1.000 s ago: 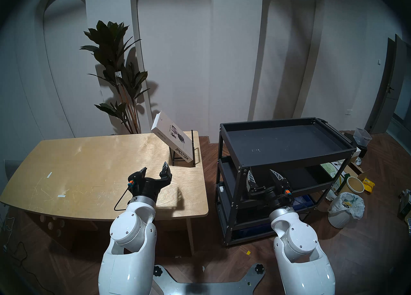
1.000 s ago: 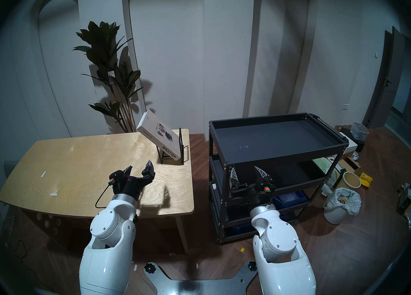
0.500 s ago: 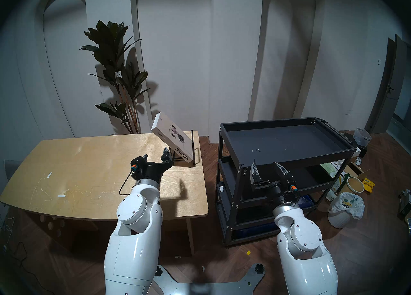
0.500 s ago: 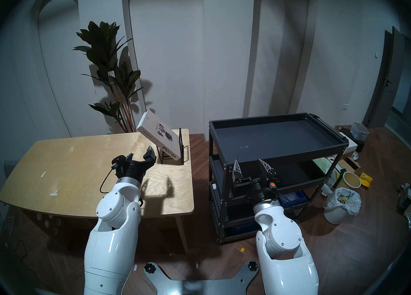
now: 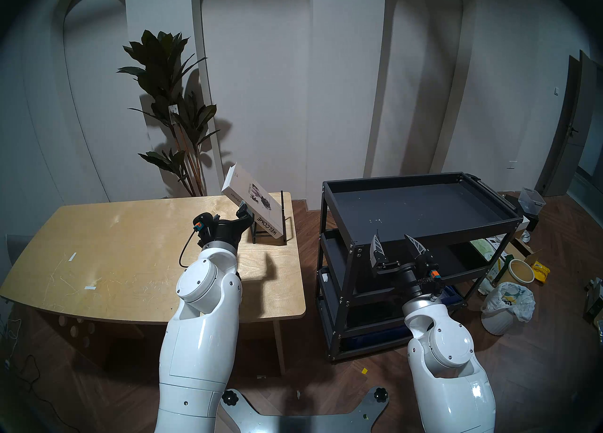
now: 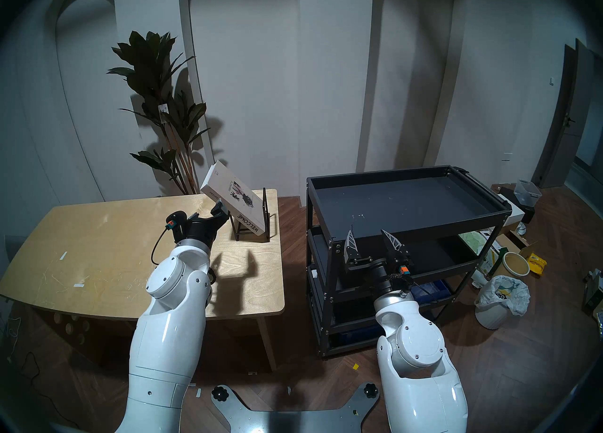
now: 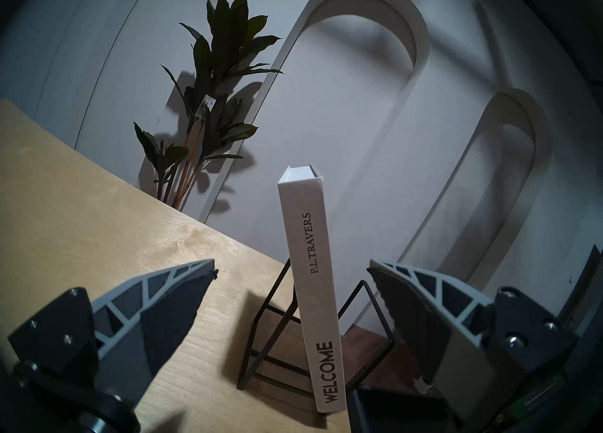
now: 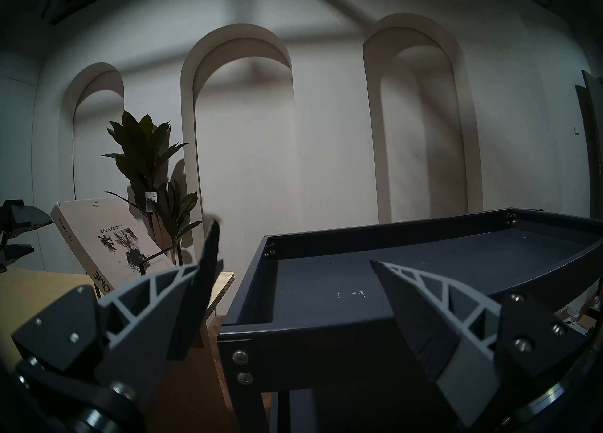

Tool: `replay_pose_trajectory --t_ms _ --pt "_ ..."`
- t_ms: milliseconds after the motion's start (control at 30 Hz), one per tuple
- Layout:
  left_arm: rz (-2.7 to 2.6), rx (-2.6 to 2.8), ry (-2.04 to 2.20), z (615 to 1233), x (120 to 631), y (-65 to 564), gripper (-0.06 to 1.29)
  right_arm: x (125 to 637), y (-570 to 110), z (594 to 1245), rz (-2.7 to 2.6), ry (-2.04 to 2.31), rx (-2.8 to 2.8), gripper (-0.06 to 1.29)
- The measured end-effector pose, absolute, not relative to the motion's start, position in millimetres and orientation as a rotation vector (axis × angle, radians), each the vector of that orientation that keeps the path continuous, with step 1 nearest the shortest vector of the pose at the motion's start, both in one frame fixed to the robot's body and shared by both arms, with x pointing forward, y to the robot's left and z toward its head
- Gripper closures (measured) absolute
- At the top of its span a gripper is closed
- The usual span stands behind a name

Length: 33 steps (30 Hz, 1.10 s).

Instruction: Transfer books between table and cart

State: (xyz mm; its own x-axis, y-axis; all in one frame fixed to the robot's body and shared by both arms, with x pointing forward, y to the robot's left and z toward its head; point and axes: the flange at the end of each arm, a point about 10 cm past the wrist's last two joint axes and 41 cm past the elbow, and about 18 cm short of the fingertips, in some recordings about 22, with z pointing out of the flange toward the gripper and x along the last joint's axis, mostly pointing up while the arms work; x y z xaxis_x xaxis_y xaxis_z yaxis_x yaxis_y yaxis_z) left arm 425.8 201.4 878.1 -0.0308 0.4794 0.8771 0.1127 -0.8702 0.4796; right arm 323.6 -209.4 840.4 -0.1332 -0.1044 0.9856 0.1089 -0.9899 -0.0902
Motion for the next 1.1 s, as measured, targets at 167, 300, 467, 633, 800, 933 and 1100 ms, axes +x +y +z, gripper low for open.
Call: replay_pose_trajectory --t_ms 167,300,467,633,800,933,1100 --pt "1.955 1.993 0.672 873 439 205 -0.02 325 -210 840 -2.264 -0.003 -1.960 0.00" --pt "1.939 1.994 0.695 869 450 206 -0.02 326 -210 839 -2.264 -0.006 -1.957 0.00" --pt "1.932 1.981 0.697 868 462 203 -0.02 326 -209 837 -2.264 -0.014 -1.959 0.00" --pt "1.932 1.960 0.690 871 475 198 -0.02 327 -207 836 -2.268 -0.032 -1.965 0.00" --pt "1.944 1.945 0.687 875 485 194 -0.02 327 -207 835 -2.273 -0.040 -1.969 0.00" --pt "1.976 1.933 0.686 877 492 193 -0.02 328 -207 833 -2.276 -0.039 -1.973 0.00" --pt "2.017 1.925 0.696 880 499 195 -0.02 329 -207 832 -2.277 -0.035 -1.977 0.00"
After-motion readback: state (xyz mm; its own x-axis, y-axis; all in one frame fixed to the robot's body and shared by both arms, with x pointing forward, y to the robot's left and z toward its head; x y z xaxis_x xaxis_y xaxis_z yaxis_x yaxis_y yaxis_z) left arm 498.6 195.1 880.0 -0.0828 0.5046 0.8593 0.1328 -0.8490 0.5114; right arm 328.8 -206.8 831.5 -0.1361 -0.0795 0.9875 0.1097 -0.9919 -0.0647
